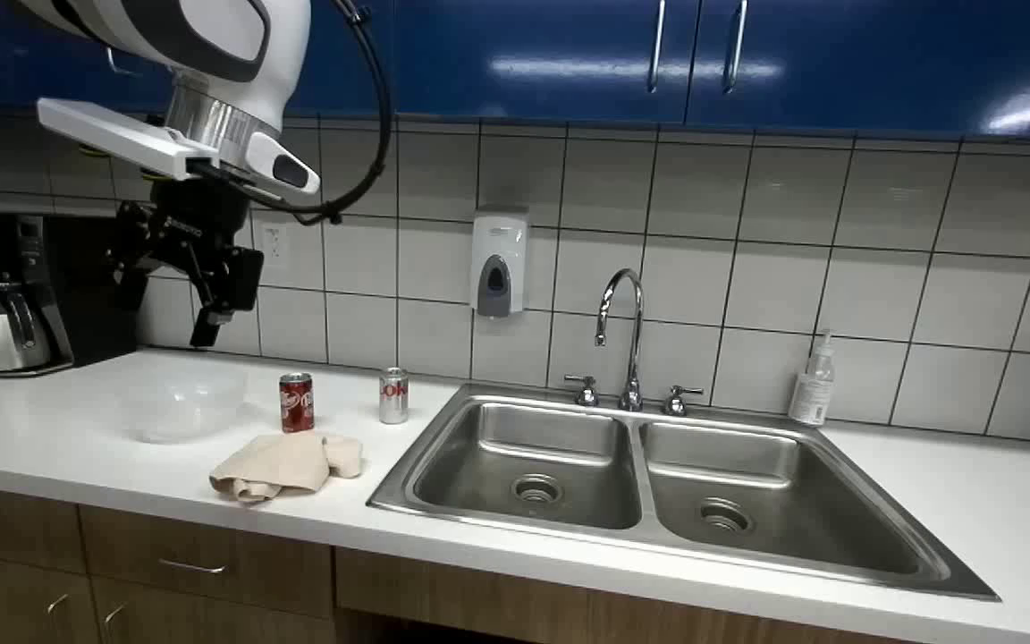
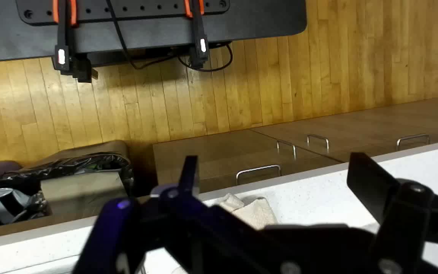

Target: Move the cloth from the counter to the bowl

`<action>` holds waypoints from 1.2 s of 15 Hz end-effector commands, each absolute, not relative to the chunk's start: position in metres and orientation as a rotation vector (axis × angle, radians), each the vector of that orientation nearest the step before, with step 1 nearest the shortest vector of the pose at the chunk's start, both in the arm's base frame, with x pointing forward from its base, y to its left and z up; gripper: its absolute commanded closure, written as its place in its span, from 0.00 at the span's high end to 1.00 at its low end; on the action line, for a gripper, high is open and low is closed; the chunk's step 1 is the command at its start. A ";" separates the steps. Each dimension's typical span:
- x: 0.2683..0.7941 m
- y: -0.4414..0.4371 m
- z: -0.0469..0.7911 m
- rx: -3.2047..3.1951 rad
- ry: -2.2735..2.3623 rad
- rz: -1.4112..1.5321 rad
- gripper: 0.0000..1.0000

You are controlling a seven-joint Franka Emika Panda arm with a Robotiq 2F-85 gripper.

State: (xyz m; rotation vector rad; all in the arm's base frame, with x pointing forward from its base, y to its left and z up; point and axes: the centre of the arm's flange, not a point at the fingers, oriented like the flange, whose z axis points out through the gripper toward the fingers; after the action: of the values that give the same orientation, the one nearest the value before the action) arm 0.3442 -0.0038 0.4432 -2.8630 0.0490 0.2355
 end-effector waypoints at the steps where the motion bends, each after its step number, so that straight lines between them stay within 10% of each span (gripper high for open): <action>1: 0.344 -0.004 0.443 -2.863 0.049 0.236 1.00; 18: 0.371 0.028 0.400 -2.981 0.087 -0.186 1.00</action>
State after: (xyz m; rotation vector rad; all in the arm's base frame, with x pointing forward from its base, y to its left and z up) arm 0.3649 0.0153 0.4194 -2.9491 0.0536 -0.1019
